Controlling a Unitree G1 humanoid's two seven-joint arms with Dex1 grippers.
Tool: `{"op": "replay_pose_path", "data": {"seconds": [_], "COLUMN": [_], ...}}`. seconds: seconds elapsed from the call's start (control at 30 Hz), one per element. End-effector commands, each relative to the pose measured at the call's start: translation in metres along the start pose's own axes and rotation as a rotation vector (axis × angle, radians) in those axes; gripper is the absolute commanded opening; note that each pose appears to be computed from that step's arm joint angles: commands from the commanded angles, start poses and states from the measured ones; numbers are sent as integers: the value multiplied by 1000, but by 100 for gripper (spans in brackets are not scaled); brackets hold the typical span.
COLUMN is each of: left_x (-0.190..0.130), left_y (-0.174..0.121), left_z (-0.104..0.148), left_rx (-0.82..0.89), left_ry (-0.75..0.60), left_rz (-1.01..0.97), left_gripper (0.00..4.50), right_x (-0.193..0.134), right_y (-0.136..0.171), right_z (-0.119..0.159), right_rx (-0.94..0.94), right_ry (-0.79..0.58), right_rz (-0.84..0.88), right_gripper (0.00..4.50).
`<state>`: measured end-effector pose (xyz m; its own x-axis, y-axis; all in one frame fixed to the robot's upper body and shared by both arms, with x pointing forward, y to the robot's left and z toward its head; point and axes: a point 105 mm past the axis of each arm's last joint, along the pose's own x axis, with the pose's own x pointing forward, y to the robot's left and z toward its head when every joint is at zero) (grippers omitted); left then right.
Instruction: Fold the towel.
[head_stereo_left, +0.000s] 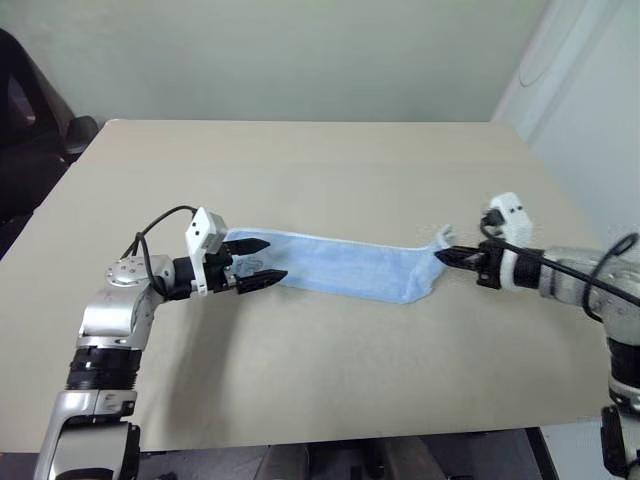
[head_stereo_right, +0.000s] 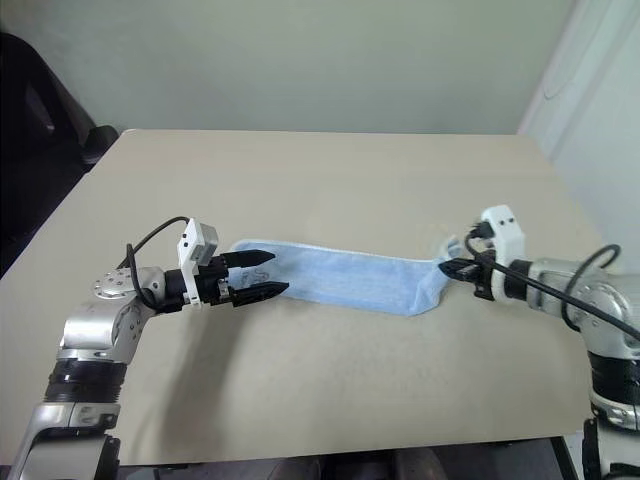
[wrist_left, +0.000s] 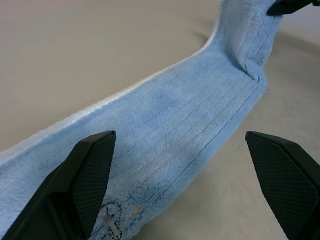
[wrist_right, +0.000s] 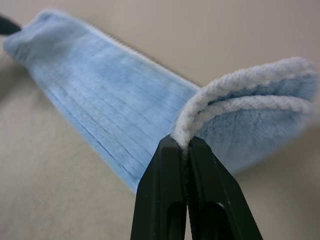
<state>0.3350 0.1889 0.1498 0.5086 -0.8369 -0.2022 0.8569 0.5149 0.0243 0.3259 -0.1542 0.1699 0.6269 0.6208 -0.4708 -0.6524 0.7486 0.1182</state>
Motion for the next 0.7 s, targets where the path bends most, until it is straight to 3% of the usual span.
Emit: {"op": "replay_pose_path", "data": {"seconds": [0.03, 0.27, 0.47, 0.7], "left_x": [0, 3, 1, 5], "left_y": [-3, -5, -6, -9], "left_z": [14, 13, 10, 8], "left_rx": [37, 33, 29, 28], "left_ry": [-47, -57, -54, -53], "left_rz": [-7, -6, 1, -7], "left_gripper": [450, 450, 450, 450], "right_x": [16, 53, 64, 78], "right_y": [16, 41, 59, 70], "right_z": [15, 22, 35, 32], "right_rx": [-94, -147, -126, -95], "right_ry": [-8, 23, 6, 40], "right_rz": [74, 193, 271, 299], "right_gripper": [4, 4, 4, 4]}}
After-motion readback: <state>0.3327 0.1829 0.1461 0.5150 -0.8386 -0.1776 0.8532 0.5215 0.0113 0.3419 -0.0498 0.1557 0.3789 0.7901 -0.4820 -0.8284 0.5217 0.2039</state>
